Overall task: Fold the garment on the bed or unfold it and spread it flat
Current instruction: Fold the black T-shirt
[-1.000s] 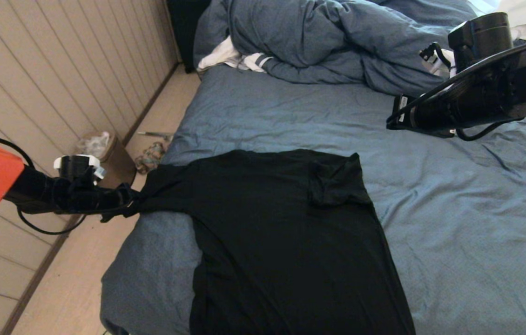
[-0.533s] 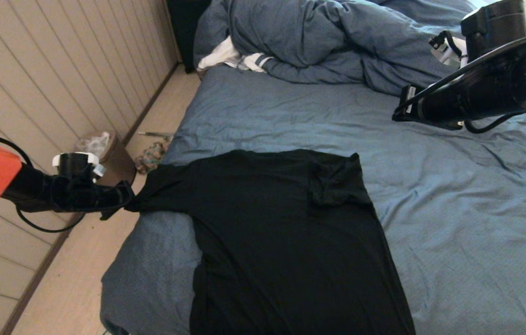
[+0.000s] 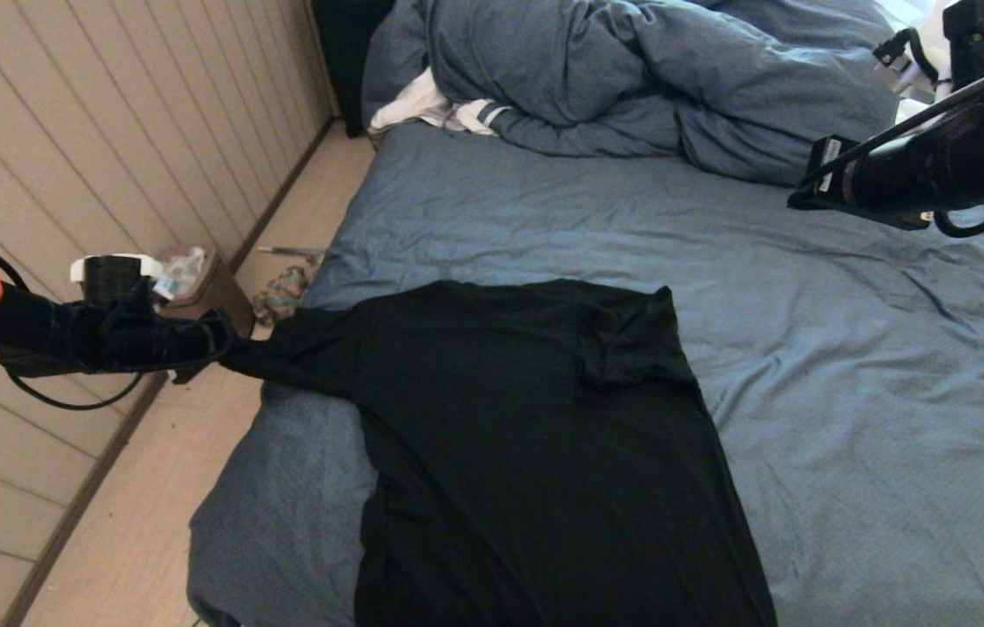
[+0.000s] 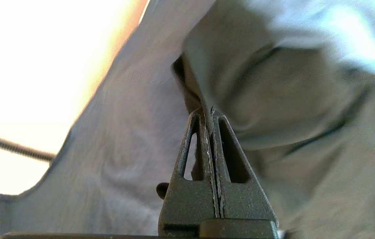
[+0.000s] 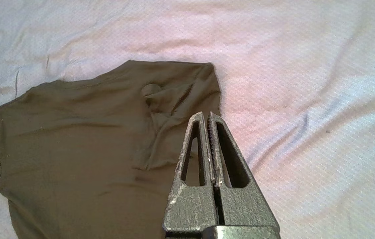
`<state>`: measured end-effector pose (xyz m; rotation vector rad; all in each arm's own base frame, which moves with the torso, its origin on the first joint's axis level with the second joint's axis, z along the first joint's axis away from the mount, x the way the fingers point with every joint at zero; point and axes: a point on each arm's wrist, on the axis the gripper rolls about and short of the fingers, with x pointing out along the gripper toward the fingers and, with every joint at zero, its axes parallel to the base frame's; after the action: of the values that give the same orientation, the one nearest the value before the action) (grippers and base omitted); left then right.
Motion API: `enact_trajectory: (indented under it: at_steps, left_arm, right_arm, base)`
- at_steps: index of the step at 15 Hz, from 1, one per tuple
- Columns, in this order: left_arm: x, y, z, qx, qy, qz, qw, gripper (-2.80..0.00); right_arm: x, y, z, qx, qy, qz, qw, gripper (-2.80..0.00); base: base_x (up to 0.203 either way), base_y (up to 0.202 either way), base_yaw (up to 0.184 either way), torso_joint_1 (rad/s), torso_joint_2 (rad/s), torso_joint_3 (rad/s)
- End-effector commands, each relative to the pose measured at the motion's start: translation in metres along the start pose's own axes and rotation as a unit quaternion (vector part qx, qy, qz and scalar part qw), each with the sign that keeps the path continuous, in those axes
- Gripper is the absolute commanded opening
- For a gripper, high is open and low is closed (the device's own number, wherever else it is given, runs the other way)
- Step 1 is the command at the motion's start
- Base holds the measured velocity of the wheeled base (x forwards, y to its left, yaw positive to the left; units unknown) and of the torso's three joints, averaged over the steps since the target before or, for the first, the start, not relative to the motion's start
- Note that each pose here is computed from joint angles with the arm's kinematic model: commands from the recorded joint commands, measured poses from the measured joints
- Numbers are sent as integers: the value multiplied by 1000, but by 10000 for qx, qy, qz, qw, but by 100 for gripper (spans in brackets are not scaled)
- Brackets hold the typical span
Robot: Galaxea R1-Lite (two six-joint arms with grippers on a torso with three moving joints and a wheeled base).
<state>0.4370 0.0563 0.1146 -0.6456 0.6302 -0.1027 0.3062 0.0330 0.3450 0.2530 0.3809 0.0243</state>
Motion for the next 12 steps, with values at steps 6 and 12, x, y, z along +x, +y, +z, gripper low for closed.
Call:
enact_trajectory:
  at_steps: [6, 12]
  left_arm:
    - [-11, -62, -2, 447, -249, -331, 9981, -280]
    - [-17, -165, -47, 1187, -388, -659, 9900, -280]
  right_arm:
    - [-23, -3, -10, 12, 171, 348, 9992, -280]
    - [-35, -17, -13, -138, 289, 734, 9968, -280]
  base:
    - [0, 0, 0, 0, 0, 0]
    - [0, 0, 0, 0, 0, 0]
